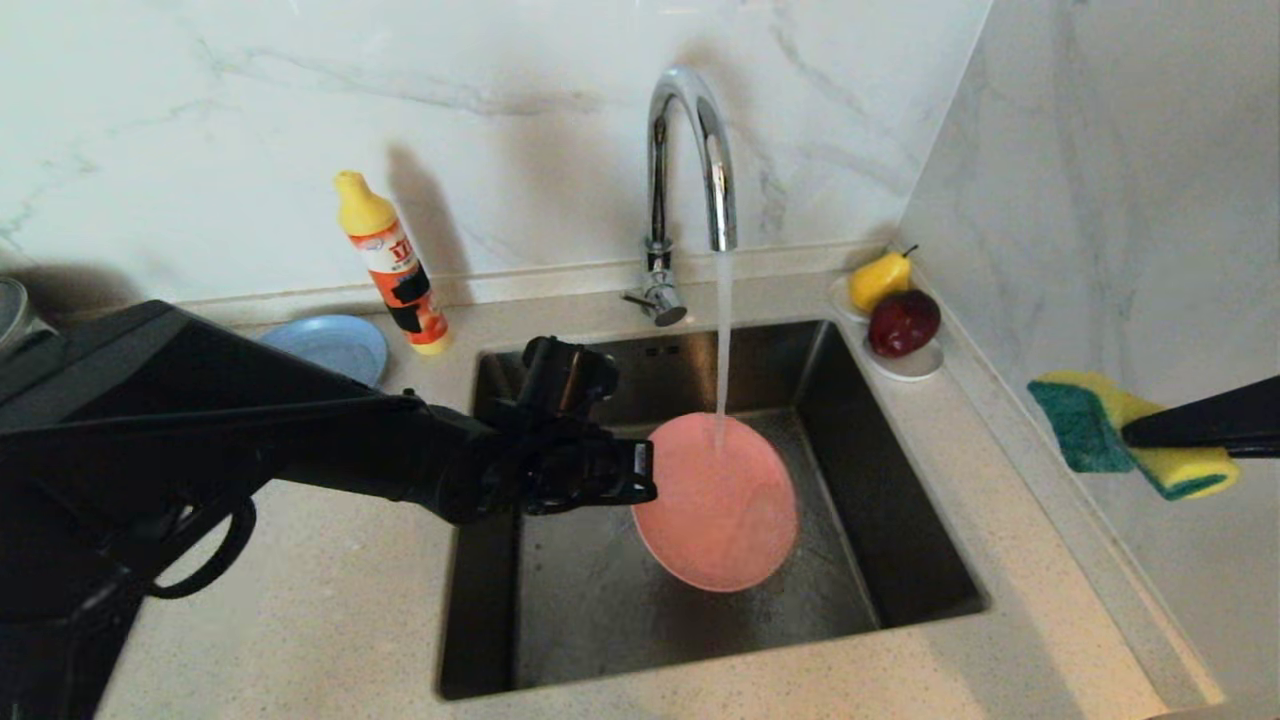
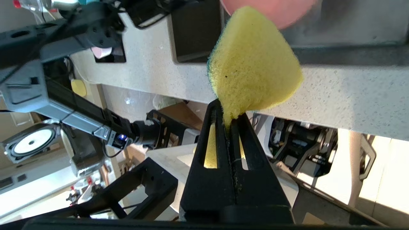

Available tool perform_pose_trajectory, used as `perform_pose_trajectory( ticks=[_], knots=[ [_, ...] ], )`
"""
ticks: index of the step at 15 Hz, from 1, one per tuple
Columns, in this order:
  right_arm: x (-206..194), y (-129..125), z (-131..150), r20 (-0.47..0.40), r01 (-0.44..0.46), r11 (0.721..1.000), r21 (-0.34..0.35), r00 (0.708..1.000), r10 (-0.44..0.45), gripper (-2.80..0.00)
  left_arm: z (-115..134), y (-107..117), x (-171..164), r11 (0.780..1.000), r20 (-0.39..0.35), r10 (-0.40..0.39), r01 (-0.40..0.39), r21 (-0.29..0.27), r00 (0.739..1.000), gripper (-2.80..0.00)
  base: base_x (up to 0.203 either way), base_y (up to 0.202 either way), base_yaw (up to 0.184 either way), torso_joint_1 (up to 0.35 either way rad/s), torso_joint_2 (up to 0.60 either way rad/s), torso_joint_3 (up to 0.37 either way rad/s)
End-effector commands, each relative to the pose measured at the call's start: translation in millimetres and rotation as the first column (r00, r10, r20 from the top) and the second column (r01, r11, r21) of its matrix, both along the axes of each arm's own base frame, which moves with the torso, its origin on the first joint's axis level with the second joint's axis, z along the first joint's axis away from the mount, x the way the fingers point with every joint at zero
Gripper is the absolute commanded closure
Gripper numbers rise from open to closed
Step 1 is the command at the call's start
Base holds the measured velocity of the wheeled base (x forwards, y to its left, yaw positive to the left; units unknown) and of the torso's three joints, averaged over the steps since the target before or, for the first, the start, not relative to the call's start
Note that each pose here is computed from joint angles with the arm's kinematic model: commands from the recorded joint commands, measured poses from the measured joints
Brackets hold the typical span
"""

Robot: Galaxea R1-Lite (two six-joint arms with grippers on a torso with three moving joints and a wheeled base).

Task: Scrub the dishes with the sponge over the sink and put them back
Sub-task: Rinse the plate, then place the plate on the table

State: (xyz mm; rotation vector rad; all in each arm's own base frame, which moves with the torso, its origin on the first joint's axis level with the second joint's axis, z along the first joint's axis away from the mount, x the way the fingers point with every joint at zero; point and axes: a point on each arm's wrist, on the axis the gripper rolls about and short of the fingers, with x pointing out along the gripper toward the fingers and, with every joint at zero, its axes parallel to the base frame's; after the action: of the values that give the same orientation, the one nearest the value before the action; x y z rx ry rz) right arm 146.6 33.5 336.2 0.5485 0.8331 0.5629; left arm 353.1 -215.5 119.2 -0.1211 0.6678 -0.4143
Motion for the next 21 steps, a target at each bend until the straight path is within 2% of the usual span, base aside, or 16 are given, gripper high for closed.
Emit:
perform_pose_trajectory(
  ticks=[1, 4, 6, 8, 10, 12, 13, 21],
  knots=[
    [2.8, 0.9, -6.9, -0.031, -0.010, 1.000, 0.005, 0.999, 0.010, 0.00, 24.9, 25.2, -12.8, 0.999, 0.038, 0.044, -0.043, -0.013, 0.998, 0.00, 0.000, 0.000, 0.000, 0.000, 0.00, 0.000],
    [4.7, 1.2, -15.0, -0.026, -0.010, 1.000, 0.007, 1.000, 0.010, 0.00, 39.9, 59.3, -27.2, 0.988, 0.092, 0.138, -0.143, 0.053, 0.986, 0.00, 0.000, 0.000, 0.000, 0.000, 0.00, 0.000],
    [4.3, 1.2, -18.5, -0.038, -0.009, 1.000, 0.006, 0.999, 0.010, 0.00, 44.7, 77.0, -34.8, 0.961, 0.149, 0.219, -0.239, 0.139, 0.964, 0.00, 0.000, 0.000, 0.000, 0.000, 0.00, 0.000],
    [3.2, 1.0, -22.2, -0.050, -0.010, 1.000, 0.004, 0.999, 0.010, 0.00, 52.0, 86.8, -38.8, 0.938, 0.191, 0.268, -0.301, 0.173, 0.944, 0.00, 0.000, 0.000, 0.000, 0.000, 0.00, 0.000],
    [3.3, 1.0, -23.0, -0.054, -0.009, 1.000, 0.004, 0.998, 0.010, 0.00, 55.6, 90.9, -39.4, 0.904, 0.234, 0.316, -0.366, 0.220, 0.920, 0.00, 0.000, 0.000, 0.000, 0.000, 0.00, 0.000],
    [4.7, 1.2, -24.4, -0.060, -0.009, 1.000, 0.002, 0.998, 0.009, 0.00, 58.2, 93.2, -38.9, 0.851, 0.286, 0.368, -0.445, 0.278, 0.884, 0.00, 0.000, 0.000, 0.000, 0.000, 0.00, 0.000],
    [4.3, 1.2, -25.3, -0.064, -0.009, 1.000, 0.001, 0.998, 0.009, 0.00, 61.6, 93.9, -40.2, 0.839, 0.305, 0.375, -0.460, 0.289, 0.876, 0.00, 0.000, 0.000, 0.000, 0.000, 0.00, 0.000],
    [5.8, 1.4, -27.9, -0.080, -0.009, 1.000, 0.003, 0.997, 0.010, 0.00, 89.7, 101.7, -56.9, 0.841, 0.361, 0.386, -0.485, 0.240, 0.849, 0.00, 0.000, 0.000, 0.000, 0.000, 0.00, 0.000]
  ],
)
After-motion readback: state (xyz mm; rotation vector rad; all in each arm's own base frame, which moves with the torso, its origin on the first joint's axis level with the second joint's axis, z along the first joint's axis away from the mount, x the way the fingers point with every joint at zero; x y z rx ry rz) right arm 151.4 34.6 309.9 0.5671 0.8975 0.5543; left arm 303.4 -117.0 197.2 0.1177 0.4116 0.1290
